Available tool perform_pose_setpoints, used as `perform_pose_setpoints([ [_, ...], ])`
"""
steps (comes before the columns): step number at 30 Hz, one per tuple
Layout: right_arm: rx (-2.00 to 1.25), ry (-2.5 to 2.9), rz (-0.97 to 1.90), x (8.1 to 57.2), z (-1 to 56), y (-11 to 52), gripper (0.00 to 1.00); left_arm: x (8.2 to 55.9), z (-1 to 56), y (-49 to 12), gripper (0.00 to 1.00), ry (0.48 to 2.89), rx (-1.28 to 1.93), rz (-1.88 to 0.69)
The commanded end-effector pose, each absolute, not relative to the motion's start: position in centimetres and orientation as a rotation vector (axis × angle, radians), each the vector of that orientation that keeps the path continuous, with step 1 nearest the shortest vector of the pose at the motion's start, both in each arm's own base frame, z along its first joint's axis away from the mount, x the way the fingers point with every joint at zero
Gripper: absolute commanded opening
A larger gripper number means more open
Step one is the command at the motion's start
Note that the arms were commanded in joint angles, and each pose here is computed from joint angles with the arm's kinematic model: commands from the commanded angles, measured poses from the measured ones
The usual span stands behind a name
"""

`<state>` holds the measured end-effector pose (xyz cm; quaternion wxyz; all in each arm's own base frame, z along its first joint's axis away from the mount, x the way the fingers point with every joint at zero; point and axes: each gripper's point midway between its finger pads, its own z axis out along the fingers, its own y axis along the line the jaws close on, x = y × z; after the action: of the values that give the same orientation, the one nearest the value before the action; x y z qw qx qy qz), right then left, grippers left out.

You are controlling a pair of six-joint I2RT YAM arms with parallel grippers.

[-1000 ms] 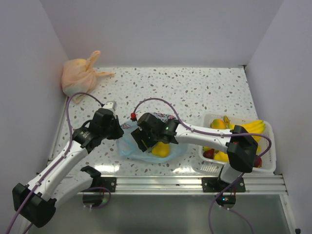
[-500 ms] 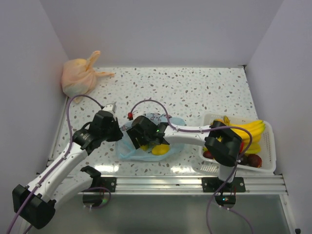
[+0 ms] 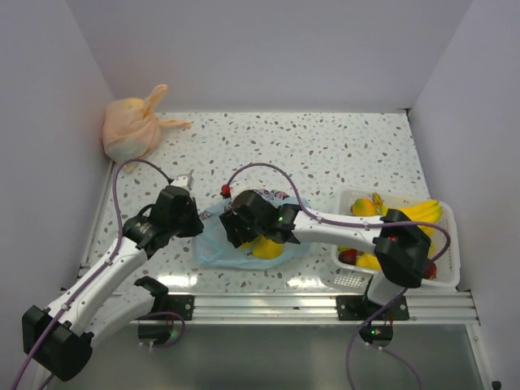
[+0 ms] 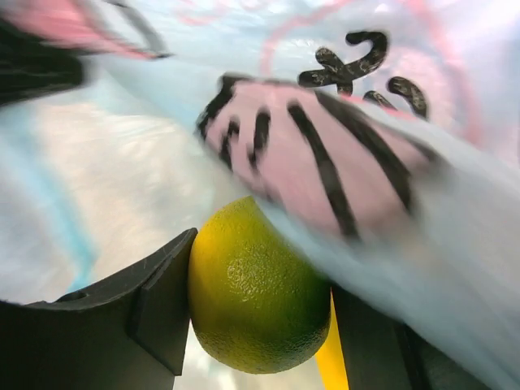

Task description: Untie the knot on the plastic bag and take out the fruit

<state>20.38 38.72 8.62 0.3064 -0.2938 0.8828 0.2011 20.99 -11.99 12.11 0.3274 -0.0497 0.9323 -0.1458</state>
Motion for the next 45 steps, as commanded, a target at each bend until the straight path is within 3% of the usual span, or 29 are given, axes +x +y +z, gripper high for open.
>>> perform_pose_setpoints([
  [1,-0.797,2.179,0.638,20.2,16.4,38.6,0.15,22.1,13.1,-11.5,0.00,2.398,-0.149,-0.342],
  [10,-0.817,1.830,0.901,18.2,31.7,38.0,0.15,22.8,14.7,-11.4,0.00,2.372,-0.152,-0.322],
  [17,-0.708,1.697,0.937,19.0,36.8,37.3,0.13,22.8,15.4,-11.3,0.00,2.362,-0.156,-0.323],
  [22,-0.387,1.830,0.438,24.9,34.5,28.2,0.11,22.6,15.5,-10.9,0.00,2.355,-0.159,-0.303],
  [26,-0.162,1.961,0.213,27.2,30.8,19.5,0.11,22.6,15.4,-10.9,0.00,2.355,-0.154,-0.306],
  [32,0.069,2.076,-0.093,25.9,25.8,8.1,0.11,22.8,15.7,-11.2,0.00,2.347,-0.146,-0.323],
  [37,0.328,2.193,-0.390,22.0,21.7,-0.2,0.16,22.8,15.5,-11.2,0.00,2.352,-0.137,-0.321],
  [41,0.446,2.169,-0.385,21.6,21.8,-1.2,0.17,22.9,15.5,-11.4,0.00,2.355,-0.129,-0.323],
  [45,0.588,2.227,-0.348,21.3,19.6,-1.7,0.25,22.9,15.8,-11.4,0.00,2.349,-0.127,-0.325],
])
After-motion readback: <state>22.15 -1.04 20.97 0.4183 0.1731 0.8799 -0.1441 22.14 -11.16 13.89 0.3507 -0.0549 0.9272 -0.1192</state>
